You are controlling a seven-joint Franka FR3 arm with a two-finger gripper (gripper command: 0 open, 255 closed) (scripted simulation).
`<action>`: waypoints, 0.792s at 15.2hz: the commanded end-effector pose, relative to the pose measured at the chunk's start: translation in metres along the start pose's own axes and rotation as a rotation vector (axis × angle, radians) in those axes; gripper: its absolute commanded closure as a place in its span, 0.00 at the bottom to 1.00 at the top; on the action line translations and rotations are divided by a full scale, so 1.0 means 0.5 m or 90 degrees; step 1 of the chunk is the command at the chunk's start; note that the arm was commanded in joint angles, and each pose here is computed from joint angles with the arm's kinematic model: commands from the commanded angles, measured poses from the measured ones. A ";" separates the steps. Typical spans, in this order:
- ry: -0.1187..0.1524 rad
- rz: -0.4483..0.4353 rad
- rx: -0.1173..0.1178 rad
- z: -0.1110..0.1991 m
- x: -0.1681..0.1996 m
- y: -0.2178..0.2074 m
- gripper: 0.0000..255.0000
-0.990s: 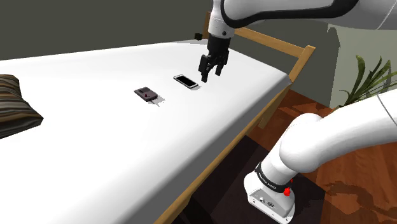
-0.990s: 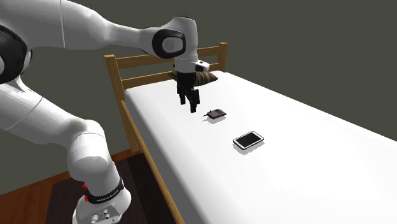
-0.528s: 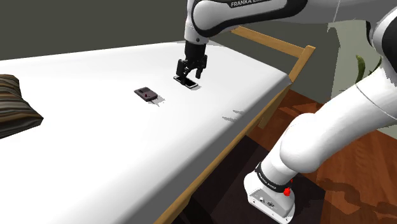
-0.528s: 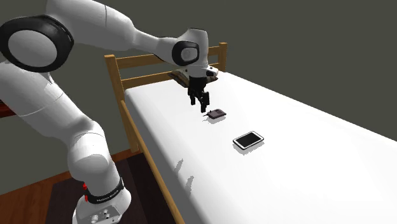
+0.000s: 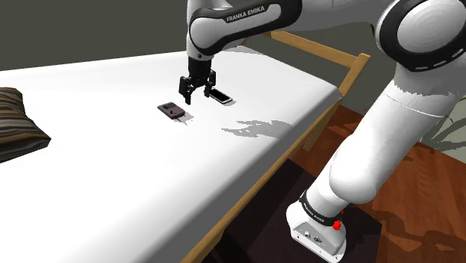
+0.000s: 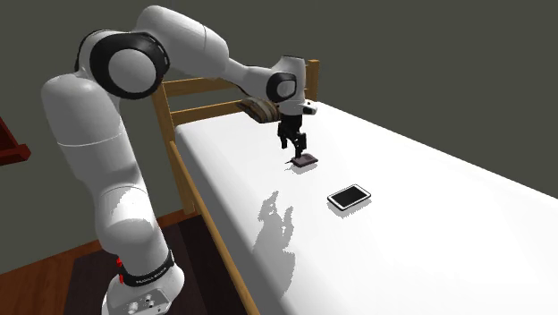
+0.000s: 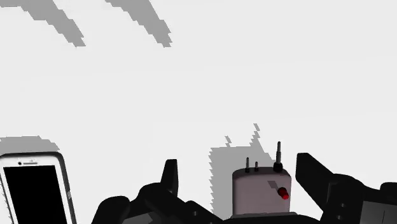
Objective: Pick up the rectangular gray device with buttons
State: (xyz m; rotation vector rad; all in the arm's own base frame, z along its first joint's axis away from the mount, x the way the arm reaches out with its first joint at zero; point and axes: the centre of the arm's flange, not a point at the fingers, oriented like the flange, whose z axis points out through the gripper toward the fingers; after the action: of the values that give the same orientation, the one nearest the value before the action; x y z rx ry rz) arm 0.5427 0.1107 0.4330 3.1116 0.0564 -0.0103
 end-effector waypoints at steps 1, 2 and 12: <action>0.002 0.000 0.002 0.021 0.045 -0.019 0.00; 0.003 0.000 0.003 0.032 0.066 -0.029 0.00; 0.007 0.000 0.009 0.131 0.179 -0.087 0.00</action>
State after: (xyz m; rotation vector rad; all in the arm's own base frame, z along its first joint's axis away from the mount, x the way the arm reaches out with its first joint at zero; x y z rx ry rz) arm 0.6303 0.1546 0.3706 3.1254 0.0567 0.0057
